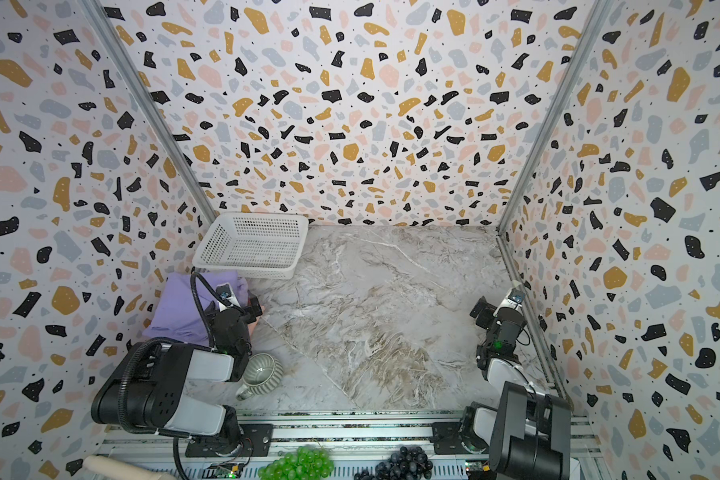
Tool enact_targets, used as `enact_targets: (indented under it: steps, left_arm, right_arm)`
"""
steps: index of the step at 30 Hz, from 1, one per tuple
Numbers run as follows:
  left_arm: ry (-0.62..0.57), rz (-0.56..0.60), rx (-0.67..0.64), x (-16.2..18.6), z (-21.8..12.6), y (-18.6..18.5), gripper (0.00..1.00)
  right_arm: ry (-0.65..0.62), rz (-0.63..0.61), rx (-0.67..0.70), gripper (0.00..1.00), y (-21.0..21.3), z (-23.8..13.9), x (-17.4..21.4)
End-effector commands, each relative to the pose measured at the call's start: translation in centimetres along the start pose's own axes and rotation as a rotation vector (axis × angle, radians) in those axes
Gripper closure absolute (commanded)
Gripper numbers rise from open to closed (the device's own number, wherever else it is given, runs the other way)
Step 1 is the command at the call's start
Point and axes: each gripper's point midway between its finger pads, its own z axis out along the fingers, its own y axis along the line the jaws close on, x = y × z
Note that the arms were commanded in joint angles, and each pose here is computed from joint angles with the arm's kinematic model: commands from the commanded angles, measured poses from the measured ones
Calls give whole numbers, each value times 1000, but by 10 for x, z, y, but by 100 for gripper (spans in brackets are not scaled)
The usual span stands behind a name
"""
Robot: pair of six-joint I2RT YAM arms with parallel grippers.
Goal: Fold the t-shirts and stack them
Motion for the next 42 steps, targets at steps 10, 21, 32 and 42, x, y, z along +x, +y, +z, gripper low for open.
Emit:
enact_targets:
  steps: [10, 21, 32, 42]
  left_arm:
    - [-52, -18, -71, -14, -2, 11, 0]
    - [-39, -19, -91, -11, 2, 13, 0]
    - [-48, -26, -91, -13, -1, 15, 1]
    - [-45, -26, -90, -12, 0, 14, 0]
  right_arm:
    - [-208, -216, -229, 1, 92, -8, -1]
    - [-176, -257, -221, 1, 101, 2, 10]
    - [-194, -266, -226, 1, 101, -4, 8]
    - [-192, -272, -218, 1, 102, -3, 9]
